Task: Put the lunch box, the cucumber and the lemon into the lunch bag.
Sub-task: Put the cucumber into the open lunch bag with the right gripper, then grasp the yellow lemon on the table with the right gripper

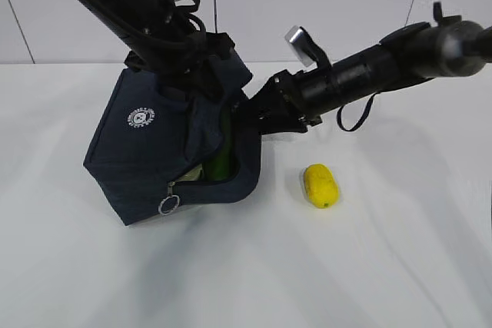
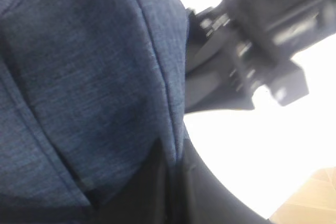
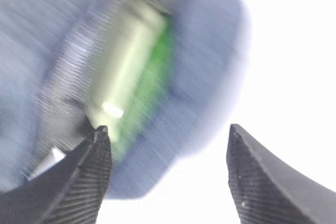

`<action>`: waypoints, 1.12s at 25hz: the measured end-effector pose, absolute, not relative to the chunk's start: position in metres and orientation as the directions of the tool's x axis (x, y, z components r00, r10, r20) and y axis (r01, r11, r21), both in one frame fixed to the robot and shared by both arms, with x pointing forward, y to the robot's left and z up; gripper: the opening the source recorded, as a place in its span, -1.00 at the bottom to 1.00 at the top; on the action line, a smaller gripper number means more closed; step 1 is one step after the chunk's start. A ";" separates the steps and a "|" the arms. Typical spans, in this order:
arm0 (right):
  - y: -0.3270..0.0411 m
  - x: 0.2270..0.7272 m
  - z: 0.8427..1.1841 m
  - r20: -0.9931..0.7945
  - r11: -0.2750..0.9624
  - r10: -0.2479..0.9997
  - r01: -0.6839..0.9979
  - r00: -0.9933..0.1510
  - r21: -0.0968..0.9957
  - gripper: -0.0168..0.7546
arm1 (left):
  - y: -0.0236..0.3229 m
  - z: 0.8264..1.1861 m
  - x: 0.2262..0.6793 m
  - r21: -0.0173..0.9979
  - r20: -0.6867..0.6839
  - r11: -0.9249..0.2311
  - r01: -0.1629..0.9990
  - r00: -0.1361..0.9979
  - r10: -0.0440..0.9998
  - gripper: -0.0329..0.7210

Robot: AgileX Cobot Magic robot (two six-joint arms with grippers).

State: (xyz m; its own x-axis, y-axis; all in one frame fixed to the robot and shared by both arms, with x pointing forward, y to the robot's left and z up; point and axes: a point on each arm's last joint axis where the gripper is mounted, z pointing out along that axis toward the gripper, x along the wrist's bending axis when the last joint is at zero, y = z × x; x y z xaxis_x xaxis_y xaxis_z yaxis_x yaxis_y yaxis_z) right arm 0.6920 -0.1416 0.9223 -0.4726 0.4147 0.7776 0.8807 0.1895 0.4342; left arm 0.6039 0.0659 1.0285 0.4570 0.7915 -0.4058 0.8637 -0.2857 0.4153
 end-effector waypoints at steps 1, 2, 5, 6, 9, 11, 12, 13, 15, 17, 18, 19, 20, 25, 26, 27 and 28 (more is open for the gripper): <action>-0.148 0.693 0.929 0.769 0.183 0.426 0.878 -0.477 0.443 0.38 | 0.066 1.029 0.604 0.415 -0.406 -0.286 0.864 0.457 0.792 -0.90; -0.155 0.694 0.935 0.763 0.176 0.438 0.877 -0.476 0.446 0.38 | 0.066 1.029 0.604 0.415 -0.406 -0.286 0.864 0.457 0.792 -0.90; -0.170 0.694 0.948 0.736 0.189 0.488 0.880 -0.470 0.437 0.39 | 0.066 1.028 0.604 0.414 -0.406 -0.286 0.864 0.457 0.791 -0.90; -0.175 0.693 0.950 0.721 0.202 0.512 0.881 -0.467 0.427 0.39 | 0.066 1.028 0.604 0.414 -0.406 -0.287 0.864 0.457 0.791 -0.90; -0.182 0.689 0.951 0.676 0.257 0.578 0.888 -0.457 0.380 0.39 | 0.066 1.028 0.604 0.412 -0.406 -0.288 0.864 0.457 0.791 -0.90; -0.185 0.686 0.949 0.657 0.276 0.615 0.900 -0.436 0.338 0.39 | 0.066 1.028 0.604 0.412 -0.406 -0.288 0.864 0.457 0.791 -0.90; -0.186 0.685 0.948 0.653 0.275 0.631 0.908 -0.419 0.317 0.39 | 0.066 1.028 0.604 0.412 -0.406 -0.288 0.864 0.457 0.791 -0.90; -0.188 0.685 0.947 0.644 0.277 0.649 0.914 -0.405 0.295 0.39 | 0.066 1.028 0.604 0.412 -0.406 -0.288 0.864 0.457 0.791 -0.90; -0.191 0.684 0.944 0.624 0.279 0.683 0.925 -0.380 0.258 0.39 | 0.066 1.028 0.604 0.412 -0.406 -0.288 0.864 0.457 0.791 -0.90; -0.192 0.682 0.941 0.597 0.285 0.718 0.934 -0.358 0.217 0.39 | 0.066 1.028 0.604 0.412 -0.406 -0.288 0.864 0.457 0.791 -0.90; -0.193 0.681 0.939 0.580 0.291 0.734 0.935 -0.354 0.202 0.39 | 0.066 1.028 0.604 0.412 -0.406 -0.288 0.864 0.457 0.791 -0.90; -0.192 0.680 0.938 0.568 0.296 0.745 0.936 -0.350 0.188 0.38 | 0.066 1.028 0.604 0.412 -0.406 -0.288 0.864 0.457 0.791 -0.90; -0.190 0.679 0.937 0.551 0.306 0.757 0.936 -0.350 0.173 0.38 | 0.066 1.028 0.604 0.412 -0.406 -0.288 0.864 0.457 0.791 -0.90; -0.174 0.671 0.931 0.464 0.366 0.803 0.924 -0.373 0.111 0.38 | 0.066 1.028 0.604 0.412 -0.406 -0.288 0.864 0.457 0.791 -0.90; -0.170 0.669 0.930 0.448 0.376 0.810 0.921 -0.379 0.099 0.38 | 0.066 1.028 0.604 0.412 -0.406 -0.288 0.864 0.457 0.791 -0.90; -0.169 0.668 0.929 0.427 0.379 0.822 0.922 -0.377 0.084 0.38 | 0.066 1.028 0.604 0.412 -0.406 -0.288 0.864 0.457 0.791 -0.90; -0.167 0.666 0.928 0.408 0.387 0.830 0.919 -0.381 0.072 0.38 | 0.066 1.028 0.604 0.412 -0.406 -0.288 0.864 0.457 0.791 -0.90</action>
